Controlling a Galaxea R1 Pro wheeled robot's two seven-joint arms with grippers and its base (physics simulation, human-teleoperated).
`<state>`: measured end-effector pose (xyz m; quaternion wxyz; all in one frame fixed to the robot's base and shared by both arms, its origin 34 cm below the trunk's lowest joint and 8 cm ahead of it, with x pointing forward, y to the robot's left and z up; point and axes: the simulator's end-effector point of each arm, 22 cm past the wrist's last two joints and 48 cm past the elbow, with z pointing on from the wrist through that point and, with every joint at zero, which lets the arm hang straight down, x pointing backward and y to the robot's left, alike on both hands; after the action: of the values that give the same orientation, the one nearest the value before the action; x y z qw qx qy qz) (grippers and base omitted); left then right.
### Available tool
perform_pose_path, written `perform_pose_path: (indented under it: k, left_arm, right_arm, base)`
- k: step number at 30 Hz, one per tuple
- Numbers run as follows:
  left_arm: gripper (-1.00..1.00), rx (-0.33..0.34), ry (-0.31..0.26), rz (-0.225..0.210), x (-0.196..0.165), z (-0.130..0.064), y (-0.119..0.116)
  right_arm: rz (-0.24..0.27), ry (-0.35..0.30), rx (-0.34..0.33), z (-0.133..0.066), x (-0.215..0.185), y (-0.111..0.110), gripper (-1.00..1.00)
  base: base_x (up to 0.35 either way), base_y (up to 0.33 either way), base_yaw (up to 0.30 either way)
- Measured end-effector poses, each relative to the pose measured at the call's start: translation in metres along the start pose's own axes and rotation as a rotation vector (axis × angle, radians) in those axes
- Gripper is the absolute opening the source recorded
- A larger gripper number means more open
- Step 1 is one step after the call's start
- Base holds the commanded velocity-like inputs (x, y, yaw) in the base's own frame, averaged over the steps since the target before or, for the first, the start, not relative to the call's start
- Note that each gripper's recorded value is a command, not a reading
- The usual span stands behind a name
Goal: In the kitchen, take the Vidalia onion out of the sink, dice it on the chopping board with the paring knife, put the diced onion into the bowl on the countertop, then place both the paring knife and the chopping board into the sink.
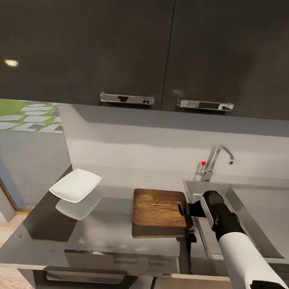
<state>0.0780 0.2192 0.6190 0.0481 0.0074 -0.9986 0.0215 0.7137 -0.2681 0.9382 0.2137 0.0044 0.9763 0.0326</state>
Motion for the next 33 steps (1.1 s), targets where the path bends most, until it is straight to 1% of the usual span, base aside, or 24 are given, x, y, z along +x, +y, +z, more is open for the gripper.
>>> perform_pose_path:
  k: [4,6,9,15,22,33]
  left_arm:
    - [1.0,0.0,0.006,0.0,0.0023,0.0,-0.0001]
    - [1.0,-0.001,0.009,0.0,0.0034,0.0,0.0005]
    - [1.0,0.0,0.011,0.0,0.0042,0.0,0.0002]
    - [1.0,0.0,0.012,-0.001,0.0047,0.0,0.0]
    - [1.0,0.0,0.012,-0.001,0.0047,0.0,0.0002]
    - [1.0,0.0,0.012,-0.001,0.0047,0.0,0.0]
  right_arm:
    - [0.009,0.004,-0.001,0.0028,0.0015,-0.002,-1.0]
    - [0.04,0.003,-0.01,0.0035,0.0015,-0.0058,-1.0]
    - [0.054,0.004,-0.014,0.0044,0.002,-0.0075,-1.0]
    - [0.059,0.004,-0.014,0.0047,0.0022,-0.0086,-1.0]
    - [0.061,0.004,-0.016,0.0048,0.0023,-0.0083,-1.0]
    - [0.06,0.005,-0.015,0.0049,0.0024,-0.0085,-1.0]
  base:
    - [0.0,0.0,0.0]
    - [0.0,0.0,0.0]
    - [0.0,0.0,0.0]
    - [0.0,0.018,0.0]
    - [0.0,0.122,0.0]
    - [0.0,0.012,0.0]
